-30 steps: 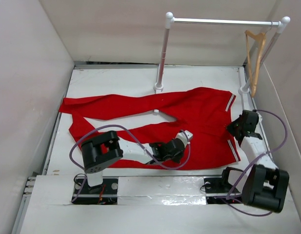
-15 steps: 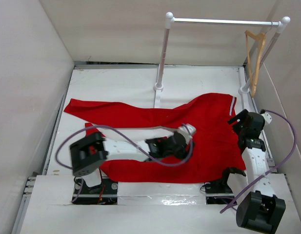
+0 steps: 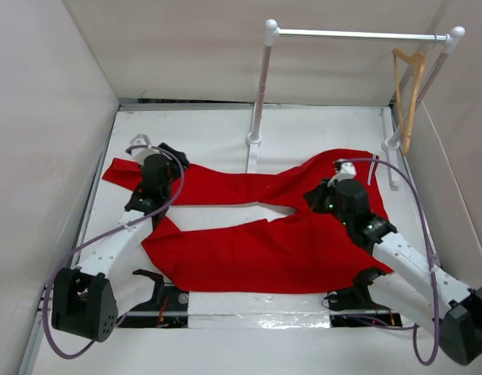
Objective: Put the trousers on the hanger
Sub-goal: Flatten out the trousers at the center of the board.
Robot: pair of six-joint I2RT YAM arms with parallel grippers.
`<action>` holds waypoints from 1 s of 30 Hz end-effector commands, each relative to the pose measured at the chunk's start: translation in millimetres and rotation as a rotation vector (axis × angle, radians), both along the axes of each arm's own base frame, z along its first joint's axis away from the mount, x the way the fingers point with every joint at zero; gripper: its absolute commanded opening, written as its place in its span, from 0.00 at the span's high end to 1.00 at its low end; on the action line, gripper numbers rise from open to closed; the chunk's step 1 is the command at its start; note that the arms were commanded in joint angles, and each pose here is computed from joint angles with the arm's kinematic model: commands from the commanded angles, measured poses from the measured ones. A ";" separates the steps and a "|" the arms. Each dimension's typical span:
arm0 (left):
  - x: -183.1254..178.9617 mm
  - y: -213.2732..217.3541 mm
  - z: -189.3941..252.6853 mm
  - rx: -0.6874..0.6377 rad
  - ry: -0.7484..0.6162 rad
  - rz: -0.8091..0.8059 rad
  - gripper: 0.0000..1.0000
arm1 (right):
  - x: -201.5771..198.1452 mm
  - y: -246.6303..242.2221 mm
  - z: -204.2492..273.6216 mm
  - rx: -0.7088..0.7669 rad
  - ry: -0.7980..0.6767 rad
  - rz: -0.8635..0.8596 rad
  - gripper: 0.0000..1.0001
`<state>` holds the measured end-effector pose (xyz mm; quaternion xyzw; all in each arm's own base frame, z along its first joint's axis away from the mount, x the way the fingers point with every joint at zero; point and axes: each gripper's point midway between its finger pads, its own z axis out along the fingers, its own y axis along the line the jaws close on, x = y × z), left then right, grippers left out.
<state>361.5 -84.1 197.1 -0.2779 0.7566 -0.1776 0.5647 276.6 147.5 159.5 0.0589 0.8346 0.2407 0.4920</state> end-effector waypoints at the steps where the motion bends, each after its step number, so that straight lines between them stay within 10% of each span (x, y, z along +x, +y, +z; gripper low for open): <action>1: 17.1 51.1 0.1 -0.054 0.018 0.184 0.51 | 4.3 40.3 26.6 0.019 -0.134 0.086 1.00; 10: 58.4 151.2 -53.0 -0.010 0.374 0.538 0.65 | -18.5 92.6 24.6 -0.060 -0.158 0.280 0.97; 22: 20.6 202.0 -113.3 -0.070 0.483 0.614 0.36 | -34.4 101.3 19.2 -0.005 -0.180 0.369 0.87; 30: 67.3 201.0 -118.8 -0.031 0.437 0.493 0.27 | -43.9 111.1 6.1 -0.004 -0.153 0.428 0.86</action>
